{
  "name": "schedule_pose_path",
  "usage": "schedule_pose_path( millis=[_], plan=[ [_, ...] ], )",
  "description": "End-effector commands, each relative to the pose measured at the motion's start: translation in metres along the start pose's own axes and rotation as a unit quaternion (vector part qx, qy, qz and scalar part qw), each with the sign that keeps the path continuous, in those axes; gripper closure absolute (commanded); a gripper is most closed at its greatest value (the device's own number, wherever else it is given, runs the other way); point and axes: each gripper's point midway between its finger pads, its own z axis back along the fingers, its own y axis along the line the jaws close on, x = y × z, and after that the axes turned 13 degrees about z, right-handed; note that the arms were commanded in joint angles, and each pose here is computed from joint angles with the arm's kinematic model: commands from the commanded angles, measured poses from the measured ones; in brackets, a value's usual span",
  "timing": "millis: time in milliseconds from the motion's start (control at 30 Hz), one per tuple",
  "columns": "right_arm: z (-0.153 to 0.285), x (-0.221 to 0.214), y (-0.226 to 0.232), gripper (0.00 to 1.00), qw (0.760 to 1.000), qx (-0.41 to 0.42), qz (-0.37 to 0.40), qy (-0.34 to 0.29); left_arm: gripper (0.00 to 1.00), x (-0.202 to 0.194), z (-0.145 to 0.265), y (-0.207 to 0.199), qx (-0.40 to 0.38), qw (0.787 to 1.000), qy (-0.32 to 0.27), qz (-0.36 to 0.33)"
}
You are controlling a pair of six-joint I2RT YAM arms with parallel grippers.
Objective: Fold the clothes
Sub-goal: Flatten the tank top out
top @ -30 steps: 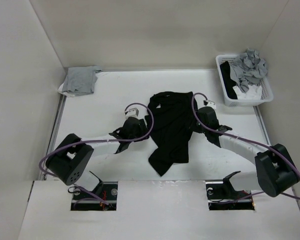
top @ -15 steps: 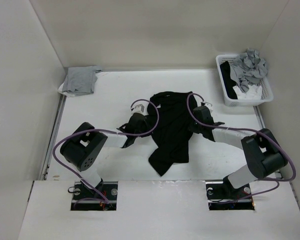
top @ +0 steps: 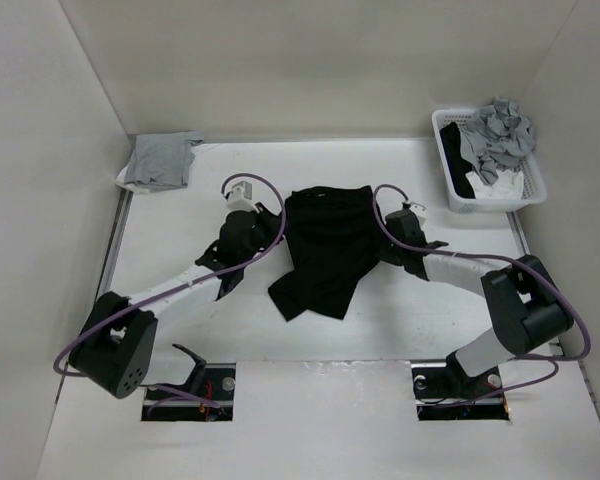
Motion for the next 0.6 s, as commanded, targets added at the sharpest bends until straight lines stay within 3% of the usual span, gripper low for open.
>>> schedule_pose_path(
  millis=[0,67,167,333,433,567],
  plan=[
    [-0.005,0.016,0.018,0.64,1.000,0.023,0.002,-0.007,0.98,0.014,0.014,-0.001,-0.005,1.000,-0.021,0.002],
    [-0.008,0.019,0.022,0.67,1.000,0.028,-0.001,-0.007,0.98,0.018,0.018,-0.002,-0.006,1.000,-0.023,0.002],
    [-0.013,0.024,0.032,0.81,0.999,0.044,-0.004,-0.007,0.98,0.023,0.022,-0.004,-0.012,1.000,-0.028,0.004],
    [0.000,0.050,0.056,0.98,0.994,0.090,-0.005,-0.054,0.98,0.034,0.034,-0.013,-0.026,0.999,-0.039,0.008],
    [0.034,0.072,0.069,1.00,0.987,0.122,-0.007,-0.100,0.98,0.048,0.053,-0.026,-0.041,0.997,-0.057,0.010],
    [0.116,0.101,0.087,1.00,0.966,0.187,0.002,-0.178,0.98,0.083,0.094,-0.057,-0.077,0.991,-0.108,0.005]
  ],
)
